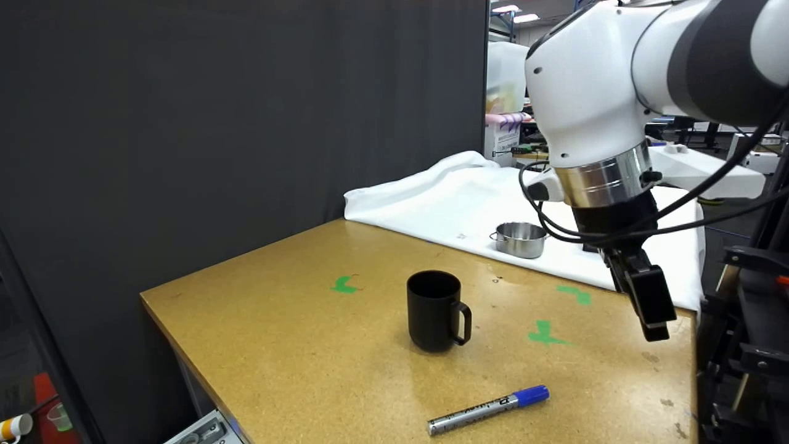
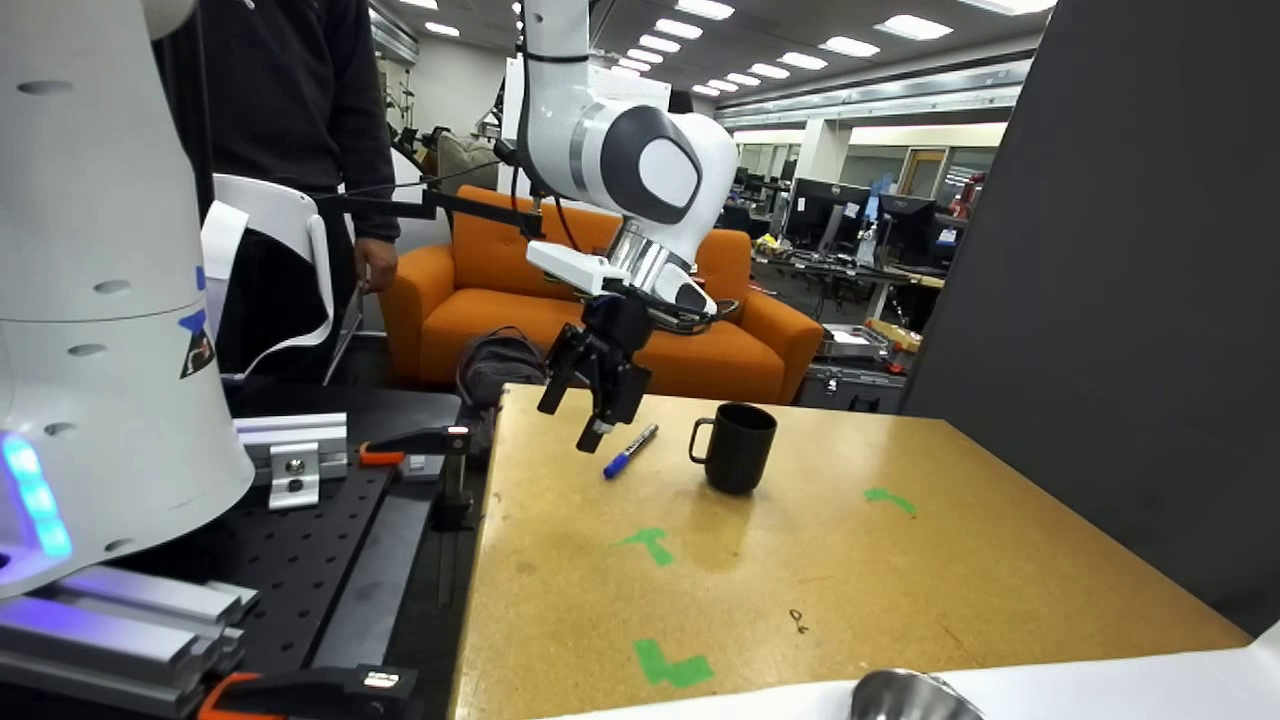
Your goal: Put the marker in the mug
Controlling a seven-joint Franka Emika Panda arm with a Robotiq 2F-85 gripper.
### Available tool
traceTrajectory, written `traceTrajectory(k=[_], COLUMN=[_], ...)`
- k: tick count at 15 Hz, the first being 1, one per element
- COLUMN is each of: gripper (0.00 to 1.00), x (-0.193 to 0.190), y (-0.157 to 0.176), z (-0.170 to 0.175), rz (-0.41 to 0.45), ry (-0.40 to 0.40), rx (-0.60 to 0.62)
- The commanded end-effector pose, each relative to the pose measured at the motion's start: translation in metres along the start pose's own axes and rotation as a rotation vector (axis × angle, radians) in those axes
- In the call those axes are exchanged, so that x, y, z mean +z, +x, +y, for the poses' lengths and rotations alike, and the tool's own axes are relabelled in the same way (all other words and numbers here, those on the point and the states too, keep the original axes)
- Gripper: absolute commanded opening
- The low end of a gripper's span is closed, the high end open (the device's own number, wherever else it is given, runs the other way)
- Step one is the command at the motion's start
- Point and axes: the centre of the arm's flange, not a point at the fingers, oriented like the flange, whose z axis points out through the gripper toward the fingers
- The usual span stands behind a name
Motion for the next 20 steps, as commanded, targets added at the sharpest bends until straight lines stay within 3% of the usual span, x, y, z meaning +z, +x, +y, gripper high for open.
traceTrajectory(k=[1,5,6,13,20], gripper=[1.00,1.00,1.00,1.00,1.00], x=[0.004,-0.002,-0.008,-0.008,-0.004], y=[0.019,0.031,0.024,0.027,0.044], z=[0.001,0.014,0.007,0.009,-0.005], rz=[0.043,0.151,0.109,0.131,0.148], ry=[-0.122,-0.200,-0.185,-0.199,-0.213], rx=[-0.165,-0.355,-0.270,-0.328,-0.630])
